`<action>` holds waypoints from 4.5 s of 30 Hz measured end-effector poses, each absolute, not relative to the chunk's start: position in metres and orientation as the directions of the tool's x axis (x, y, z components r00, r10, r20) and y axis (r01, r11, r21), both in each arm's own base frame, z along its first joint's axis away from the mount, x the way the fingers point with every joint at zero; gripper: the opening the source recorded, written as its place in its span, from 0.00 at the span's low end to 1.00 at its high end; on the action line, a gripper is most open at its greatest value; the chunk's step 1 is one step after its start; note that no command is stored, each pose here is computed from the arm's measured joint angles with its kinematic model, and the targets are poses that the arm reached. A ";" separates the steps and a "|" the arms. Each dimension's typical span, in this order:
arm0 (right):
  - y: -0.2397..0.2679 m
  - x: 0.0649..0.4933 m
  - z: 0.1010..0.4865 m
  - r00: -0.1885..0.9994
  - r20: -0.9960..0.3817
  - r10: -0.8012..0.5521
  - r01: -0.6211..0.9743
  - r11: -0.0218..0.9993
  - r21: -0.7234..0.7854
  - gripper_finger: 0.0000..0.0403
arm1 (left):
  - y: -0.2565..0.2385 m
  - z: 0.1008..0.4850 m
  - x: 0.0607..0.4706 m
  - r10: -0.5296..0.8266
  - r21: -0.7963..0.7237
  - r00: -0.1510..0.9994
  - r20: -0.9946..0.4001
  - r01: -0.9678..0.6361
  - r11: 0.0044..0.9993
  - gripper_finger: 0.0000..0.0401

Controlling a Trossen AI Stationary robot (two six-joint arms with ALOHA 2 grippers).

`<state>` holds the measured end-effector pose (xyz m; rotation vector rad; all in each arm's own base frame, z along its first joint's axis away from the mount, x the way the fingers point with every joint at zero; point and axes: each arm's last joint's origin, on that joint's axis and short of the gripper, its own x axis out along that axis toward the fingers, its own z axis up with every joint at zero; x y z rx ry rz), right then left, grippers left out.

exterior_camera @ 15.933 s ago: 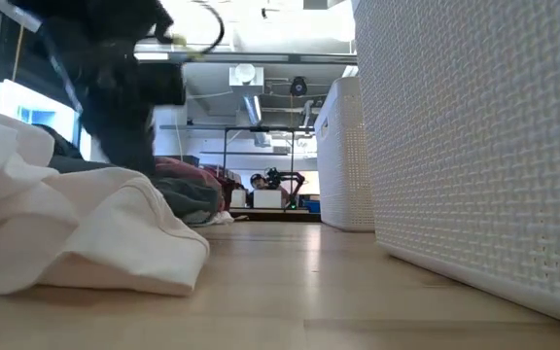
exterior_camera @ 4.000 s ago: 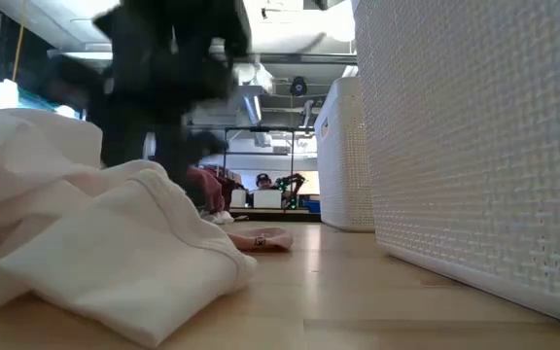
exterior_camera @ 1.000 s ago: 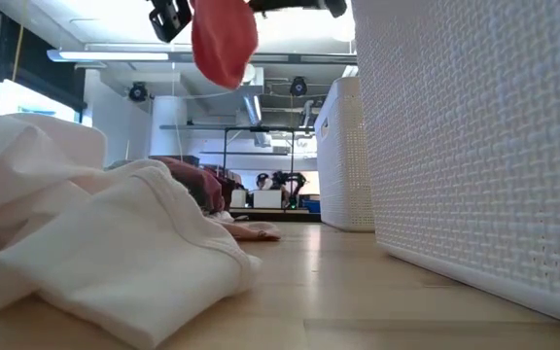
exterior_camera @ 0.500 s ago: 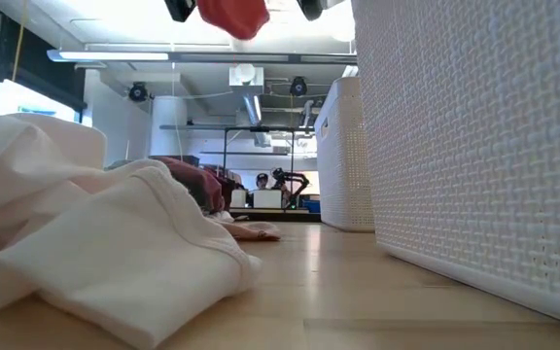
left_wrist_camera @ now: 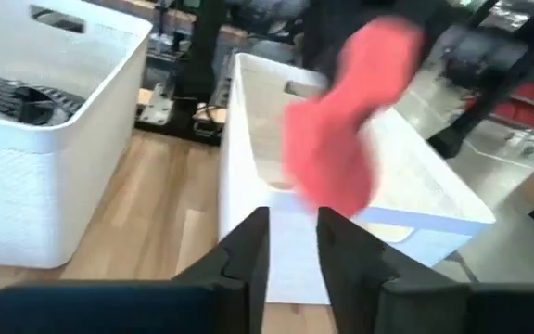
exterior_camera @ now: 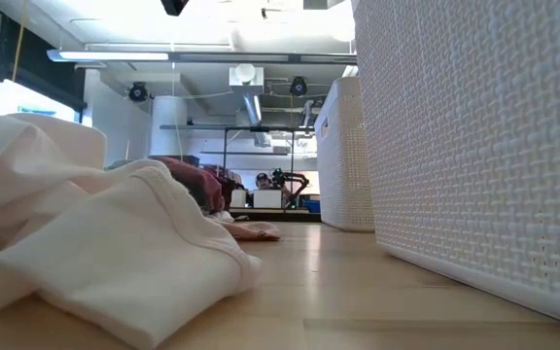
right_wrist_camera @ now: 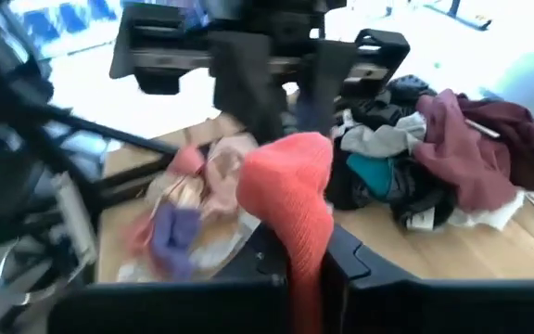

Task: Sort clothes
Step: Put the orange sock into the bottom bin, then put the pink sock into the bottom bin

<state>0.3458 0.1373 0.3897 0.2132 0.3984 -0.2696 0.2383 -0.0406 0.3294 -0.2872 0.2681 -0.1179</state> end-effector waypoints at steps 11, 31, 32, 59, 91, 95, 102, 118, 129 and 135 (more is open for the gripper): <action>0.200 0.265 0.428 0.769 -0.636 0.067 0.189 0.926 0.326 0.01 | -0.039 0.317 0.233 -0.120 -0.278 0.918 -0.377 0.011 0.960 0.30; 0.235 0.233 0.293 0.271 -0.947 0.172 0.679 0.663 0.315 0.22 | -0.039 0.314 0.234 -0.115 -0.275 0.912 -0.395 0.003 0.962 0.30; 0.234 0.233 0.292 0.255 -0.950 0.178 0.687 0.659 0.308 0.27 | -0.039 0.314 0.234 -0.115 -0.274 0.910 -0.398 0.002 0.962 0.30; 0.194 0.262 0.434 0.842 -0.440 -0.310 0.470 0.824 0.318 0.41 | -0.046 0.207 0.288 0.018 -0.067 0.601 -0.799 -0.119 0.991 0.30; 0.167 0.348 0.341 0.928 -0.362 -0.091 0.213 0.925 0.314 0.41 | -0.055 0.271 0.247 -0.158 -0.130 0.745 -0.648 0.096 0.987 0.00; 0.146 0.360 0.347 0.945 -0.296 -0.138 0.221 0.937 0.270 0.43 | -0.057 0.294 0.241 -0.189 -0.172 0.839 -0.510 0.116 0.978 0.00; 0.110 0.377 0.344 0.944 -0.327 -0.036 0.162 0.916 0.368 0.54 | -0.057 0.312 0.245 -0.201 -0.197 0.916 -0.348 0.139 0.971 0.00; 0.115 0.398 0.315 0.931 -0.350 -0.103 0.207 0.939 0.274 0.36 | -0.058 0.330 0.249 -0.212 -0.226 0.964 -0.161 0.173 0.958 0.00; 0.136 0.377 0.333 0.929 -0.290 -0.229 0.307 0.915 0.260 0.04 | -0.053 0.325 0.249 -0.151 -0.230 0.962 -0.228 0.098 0.968 0.17; 0.151 0.323 0.371 0.913 -0.274 -0.301 0.370 0.895 0.248 0.02 | -0.046 0.301 0.243 -0.101 -0.257 0.884 -0.456 -0.022 0.966 0.25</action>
